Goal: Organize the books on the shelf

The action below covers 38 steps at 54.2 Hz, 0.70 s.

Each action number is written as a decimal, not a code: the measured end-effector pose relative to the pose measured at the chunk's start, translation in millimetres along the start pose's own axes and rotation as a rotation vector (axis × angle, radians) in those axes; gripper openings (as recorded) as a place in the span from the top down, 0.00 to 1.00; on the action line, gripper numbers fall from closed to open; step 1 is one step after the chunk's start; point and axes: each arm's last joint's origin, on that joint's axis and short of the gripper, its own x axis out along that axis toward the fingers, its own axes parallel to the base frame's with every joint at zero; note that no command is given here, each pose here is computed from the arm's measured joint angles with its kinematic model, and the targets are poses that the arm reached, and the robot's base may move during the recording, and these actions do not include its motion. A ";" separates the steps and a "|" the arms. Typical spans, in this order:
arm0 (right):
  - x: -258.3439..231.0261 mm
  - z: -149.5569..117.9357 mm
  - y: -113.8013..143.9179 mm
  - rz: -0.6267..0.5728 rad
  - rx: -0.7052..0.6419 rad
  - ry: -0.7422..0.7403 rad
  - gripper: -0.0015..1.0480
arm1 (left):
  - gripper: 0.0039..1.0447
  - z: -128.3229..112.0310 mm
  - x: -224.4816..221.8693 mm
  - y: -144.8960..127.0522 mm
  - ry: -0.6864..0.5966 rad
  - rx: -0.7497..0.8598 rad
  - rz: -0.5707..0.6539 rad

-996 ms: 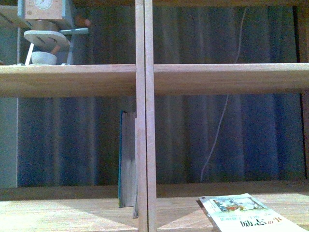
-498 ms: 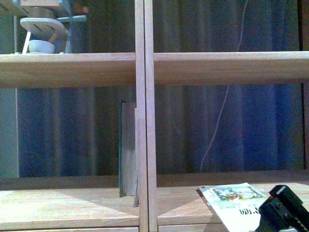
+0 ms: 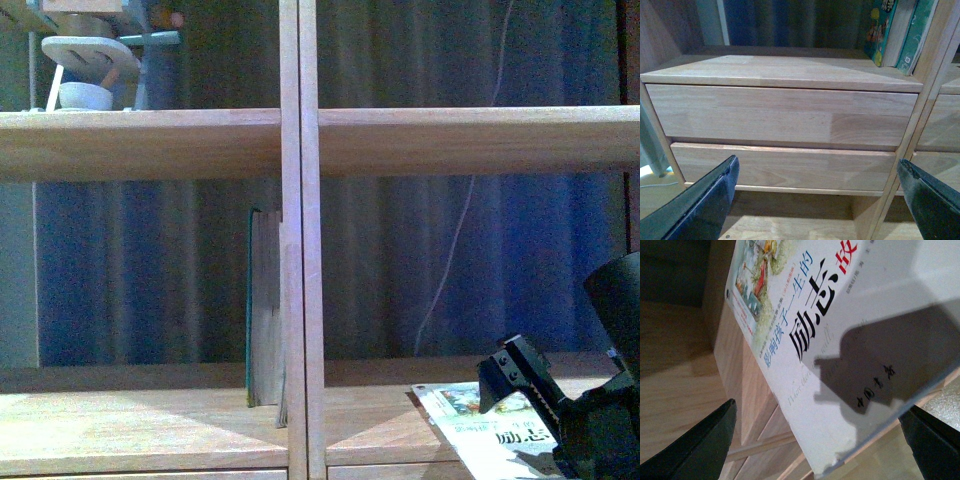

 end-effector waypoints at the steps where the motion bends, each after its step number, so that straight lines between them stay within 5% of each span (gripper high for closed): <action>1: 1.5 0.2 0.3 0.000 0.004 0.000 0.07 | 0.07 0.0 0.0 0.0 0.000 0.000 0.000; 38: 36.4 1.3 8.2 -0.018 0.066 -0.070 0.07 | 0.07 0.0 0.0 0.0 0.000 0.000 0.000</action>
